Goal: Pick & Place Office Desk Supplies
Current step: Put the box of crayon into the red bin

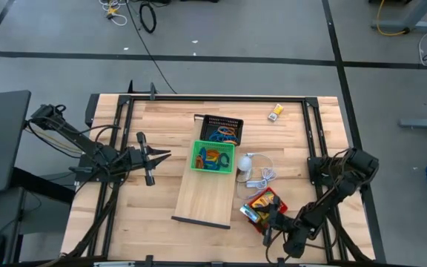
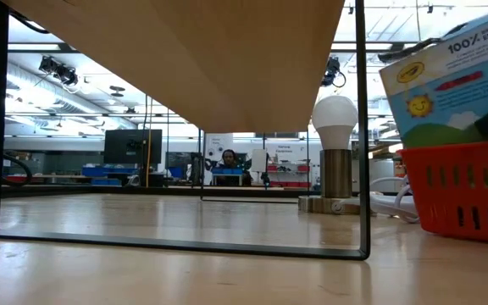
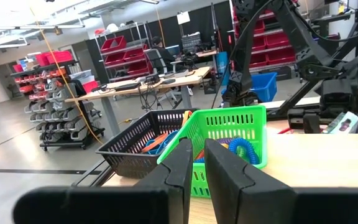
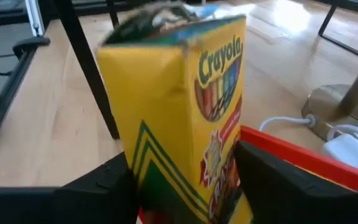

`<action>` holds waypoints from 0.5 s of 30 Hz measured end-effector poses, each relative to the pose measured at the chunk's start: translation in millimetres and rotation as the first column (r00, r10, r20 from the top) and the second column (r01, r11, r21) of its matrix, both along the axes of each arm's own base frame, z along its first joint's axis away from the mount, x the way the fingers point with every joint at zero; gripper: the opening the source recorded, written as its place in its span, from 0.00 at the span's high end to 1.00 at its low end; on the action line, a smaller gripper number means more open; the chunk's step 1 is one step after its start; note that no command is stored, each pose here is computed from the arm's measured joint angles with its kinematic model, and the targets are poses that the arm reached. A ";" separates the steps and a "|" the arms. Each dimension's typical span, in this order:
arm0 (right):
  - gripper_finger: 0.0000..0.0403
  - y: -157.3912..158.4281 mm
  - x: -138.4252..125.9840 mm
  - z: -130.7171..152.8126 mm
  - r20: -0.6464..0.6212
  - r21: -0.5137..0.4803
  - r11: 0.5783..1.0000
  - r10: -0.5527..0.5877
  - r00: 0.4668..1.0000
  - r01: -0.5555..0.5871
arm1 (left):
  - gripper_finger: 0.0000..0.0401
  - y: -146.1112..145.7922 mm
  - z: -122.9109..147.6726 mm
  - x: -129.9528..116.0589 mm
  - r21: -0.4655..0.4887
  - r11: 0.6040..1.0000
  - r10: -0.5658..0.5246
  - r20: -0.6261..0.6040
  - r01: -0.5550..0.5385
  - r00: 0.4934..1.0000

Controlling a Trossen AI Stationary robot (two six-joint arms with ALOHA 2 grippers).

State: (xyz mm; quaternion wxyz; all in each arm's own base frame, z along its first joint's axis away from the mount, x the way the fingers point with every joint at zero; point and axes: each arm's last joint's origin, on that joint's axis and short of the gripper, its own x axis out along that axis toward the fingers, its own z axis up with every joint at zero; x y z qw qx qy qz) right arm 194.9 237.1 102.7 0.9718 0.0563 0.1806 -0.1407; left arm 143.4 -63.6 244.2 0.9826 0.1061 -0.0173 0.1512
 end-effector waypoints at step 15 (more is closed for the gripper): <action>0.58 10.2 16.4 44.6 0.061 -0.111 0.994 0.029 0.998 -0.022 | 0.88 0.0 -0.3 0.1 0.002 1.000 0.000 -0.003 0.000 1.000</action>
